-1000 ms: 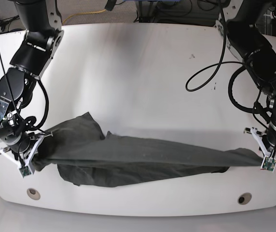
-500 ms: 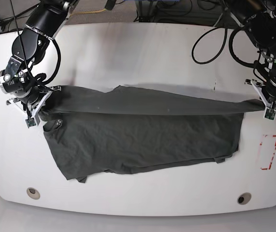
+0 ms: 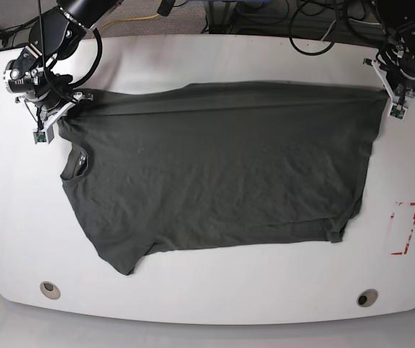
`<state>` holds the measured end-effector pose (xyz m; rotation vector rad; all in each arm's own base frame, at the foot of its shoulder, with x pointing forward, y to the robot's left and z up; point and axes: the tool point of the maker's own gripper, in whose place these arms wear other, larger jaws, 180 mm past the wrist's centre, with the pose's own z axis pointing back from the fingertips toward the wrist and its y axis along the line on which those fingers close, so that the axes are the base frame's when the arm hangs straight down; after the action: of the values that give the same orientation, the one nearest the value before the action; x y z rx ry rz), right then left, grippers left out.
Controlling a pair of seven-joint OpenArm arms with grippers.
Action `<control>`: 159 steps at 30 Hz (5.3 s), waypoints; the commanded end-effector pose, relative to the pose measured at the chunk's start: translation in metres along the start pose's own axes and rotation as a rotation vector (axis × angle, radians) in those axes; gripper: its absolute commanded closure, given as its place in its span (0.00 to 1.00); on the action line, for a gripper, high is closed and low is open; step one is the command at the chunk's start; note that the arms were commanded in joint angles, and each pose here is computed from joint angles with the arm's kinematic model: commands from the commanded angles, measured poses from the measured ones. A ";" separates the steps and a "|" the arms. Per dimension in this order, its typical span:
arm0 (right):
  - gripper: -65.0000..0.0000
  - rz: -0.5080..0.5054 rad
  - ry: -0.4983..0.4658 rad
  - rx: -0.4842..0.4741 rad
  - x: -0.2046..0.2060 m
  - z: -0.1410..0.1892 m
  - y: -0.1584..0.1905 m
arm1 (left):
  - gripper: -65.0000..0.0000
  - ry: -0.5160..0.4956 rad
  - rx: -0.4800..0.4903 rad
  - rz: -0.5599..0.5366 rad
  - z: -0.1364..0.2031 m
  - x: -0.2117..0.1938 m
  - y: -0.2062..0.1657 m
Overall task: Fold the T-shirt properly
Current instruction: 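Lay the shirt flat by pulling both grippers back toward the base, then release the shirt and move both grippers to the shirt's hem corners, then grasp the hem corners of the shirt with both grippers, then lift the hem with both grippers and fold it toward the collar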
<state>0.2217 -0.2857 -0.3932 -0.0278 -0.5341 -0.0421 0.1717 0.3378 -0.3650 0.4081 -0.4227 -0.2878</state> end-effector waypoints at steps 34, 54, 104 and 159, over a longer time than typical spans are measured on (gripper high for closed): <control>0.33 -0.130 -0.177 0.189 -0.006 0.047 -0.009 | 0.38 0.111 0.006 0.006 -0.006 -0.039 0.005; 0.34 -0.090 -0.270 0.244 0.097 0.014 -0.012 | 0.38 -0.249 0.054 0.105 0.009 0.091 0.036; 0.37 -0.269 -0.273 0.519 0.182 -0.105 0.054 | 0.37 -0.453 -0.137 0.454 -0.072 0.237 0.039; 1.00 -0.031 -0.198 0.437 0.162 -0.081 0.050 | 1.00 -0.428 -0.229 0.241 -0.092 0.203 0.001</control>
<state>0.3827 -0.2367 -0.4114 0.4197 -0.6421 0.0290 0.3752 0.2917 -0.4002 0.0367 -0.7666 -0.1699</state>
